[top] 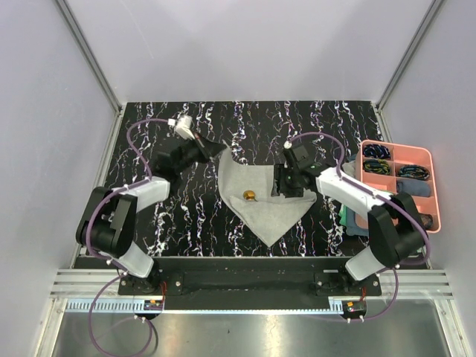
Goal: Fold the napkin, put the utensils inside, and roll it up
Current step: Fold the napkin
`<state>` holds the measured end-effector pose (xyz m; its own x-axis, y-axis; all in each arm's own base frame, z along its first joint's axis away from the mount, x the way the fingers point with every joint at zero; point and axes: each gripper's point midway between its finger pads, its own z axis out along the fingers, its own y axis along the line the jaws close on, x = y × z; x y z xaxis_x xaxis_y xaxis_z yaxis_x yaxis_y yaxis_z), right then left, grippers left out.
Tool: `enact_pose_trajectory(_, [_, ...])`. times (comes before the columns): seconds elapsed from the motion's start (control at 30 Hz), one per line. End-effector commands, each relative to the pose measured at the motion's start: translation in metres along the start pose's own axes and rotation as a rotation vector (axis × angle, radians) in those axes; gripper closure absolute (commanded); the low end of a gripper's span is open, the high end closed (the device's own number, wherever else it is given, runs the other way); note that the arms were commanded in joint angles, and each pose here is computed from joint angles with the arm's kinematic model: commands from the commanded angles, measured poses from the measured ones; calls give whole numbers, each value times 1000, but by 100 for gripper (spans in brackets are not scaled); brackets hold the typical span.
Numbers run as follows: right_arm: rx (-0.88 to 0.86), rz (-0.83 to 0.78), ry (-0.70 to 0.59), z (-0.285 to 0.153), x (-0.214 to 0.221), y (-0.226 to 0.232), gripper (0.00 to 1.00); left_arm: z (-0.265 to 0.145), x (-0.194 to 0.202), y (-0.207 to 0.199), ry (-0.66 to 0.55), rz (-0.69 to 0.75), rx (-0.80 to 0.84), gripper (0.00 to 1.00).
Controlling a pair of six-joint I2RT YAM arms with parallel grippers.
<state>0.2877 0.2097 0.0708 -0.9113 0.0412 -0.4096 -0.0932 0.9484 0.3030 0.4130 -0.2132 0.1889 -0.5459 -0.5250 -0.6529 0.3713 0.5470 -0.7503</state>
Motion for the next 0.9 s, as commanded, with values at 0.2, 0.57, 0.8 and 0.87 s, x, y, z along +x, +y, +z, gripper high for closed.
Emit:
enact_pose_trajectory(0.2, [19,74,-126,-30,-15,-16,40,-8,98,-102,179,158,337,100])
enact_pose_trajectory(0.57, [73,97,-163,-32,-16,-28,40,-13,198,-157,416,219,515,100])
enact_pose_trajectory(0.8, [127,124,-201,-34,-21,-39,39,-37,238,-160,512,254,550,100])
enact_pose_trajectory(0.87, [155,132,-214,-34,-22,-45,38,-43,248,-161,535,260,548,100])
